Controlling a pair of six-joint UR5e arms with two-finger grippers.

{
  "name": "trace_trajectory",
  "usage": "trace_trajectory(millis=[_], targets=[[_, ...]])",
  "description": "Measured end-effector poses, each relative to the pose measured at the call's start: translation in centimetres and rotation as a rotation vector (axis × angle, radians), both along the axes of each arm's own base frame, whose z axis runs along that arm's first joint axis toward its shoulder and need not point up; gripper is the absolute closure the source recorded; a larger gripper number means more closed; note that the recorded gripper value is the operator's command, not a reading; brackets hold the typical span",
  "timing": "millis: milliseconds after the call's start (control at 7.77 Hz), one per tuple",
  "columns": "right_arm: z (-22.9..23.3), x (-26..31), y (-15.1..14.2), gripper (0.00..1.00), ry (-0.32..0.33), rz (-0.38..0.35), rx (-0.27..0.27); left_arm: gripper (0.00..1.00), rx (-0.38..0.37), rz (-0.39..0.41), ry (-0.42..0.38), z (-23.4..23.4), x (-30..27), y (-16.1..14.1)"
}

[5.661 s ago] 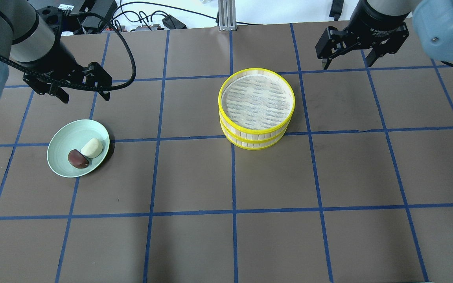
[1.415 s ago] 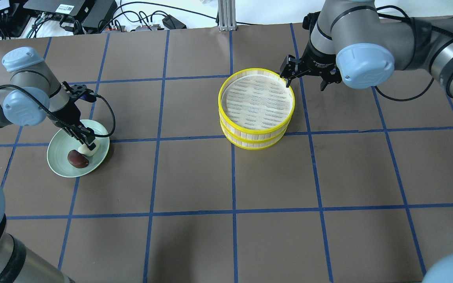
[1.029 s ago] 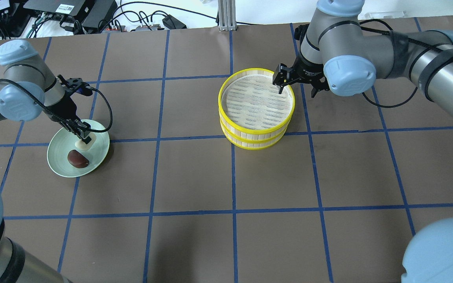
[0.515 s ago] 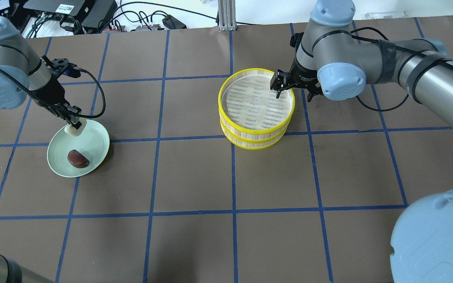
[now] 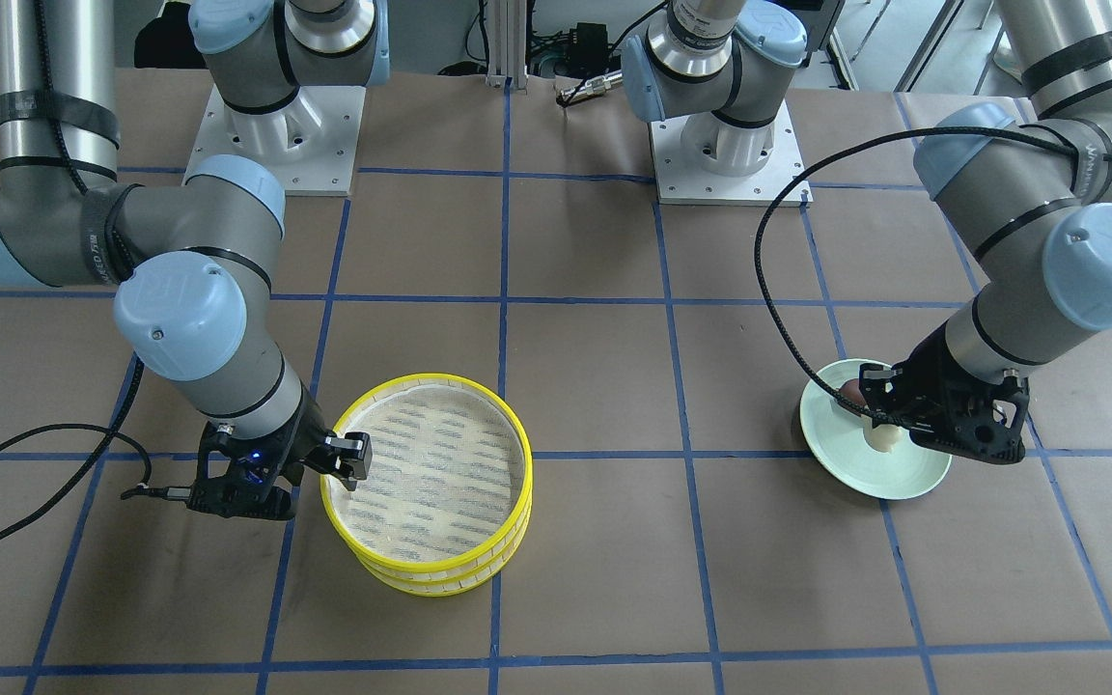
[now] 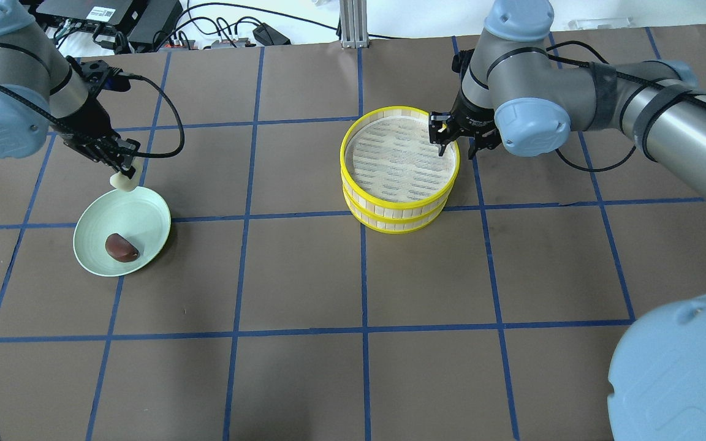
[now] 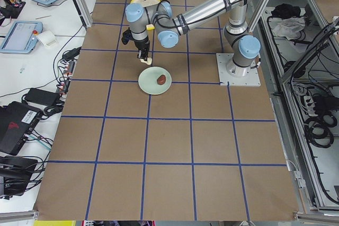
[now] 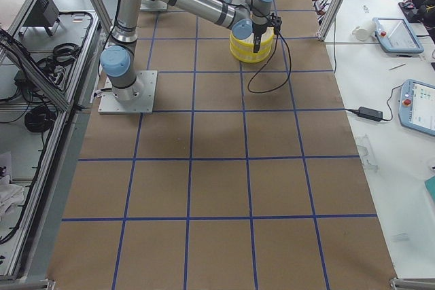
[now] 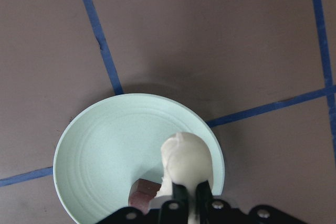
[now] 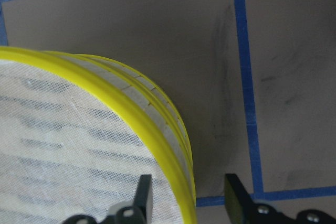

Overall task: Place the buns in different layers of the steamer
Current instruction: 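Lift the top tier aside with the right gripper while the left carries the bun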

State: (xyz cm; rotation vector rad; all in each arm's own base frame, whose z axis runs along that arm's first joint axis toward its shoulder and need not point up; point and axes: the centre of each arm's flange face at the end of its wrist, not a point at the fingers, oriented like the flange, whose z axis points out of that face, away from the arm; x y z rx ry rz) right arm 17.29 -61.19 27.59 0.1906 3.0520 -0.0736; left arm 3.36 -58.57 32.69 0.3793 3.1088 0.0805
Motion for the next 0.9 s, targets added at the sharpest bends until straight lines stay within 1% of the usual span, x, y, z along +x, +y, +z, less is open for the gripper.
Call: trace_trajectory(millis=[129,257,515,901], targets=[[-0.1,0.0,0.0,0.88,0.0,0.003,0.001,1.0,-0.024,0.042,0.005,1.0,-2.1,-0.3],[-0.1,0.0,0.0,0.95,0.001,0.016,0.002,1.0,-0.042,0.085,0.015,1.7,-4.3,-0.4],[-0.1,0.0,0.0,1.0,0.002,0.025,0.003,1.0,-0.063,0.142,0.023,2.5,-7.9,-0.4],[0.9,0.0,-0.1,1.0,-0.011,0.02,-0.009,1.0,-0.088,0.187,0.026,3.8,-11.6,0.3]])
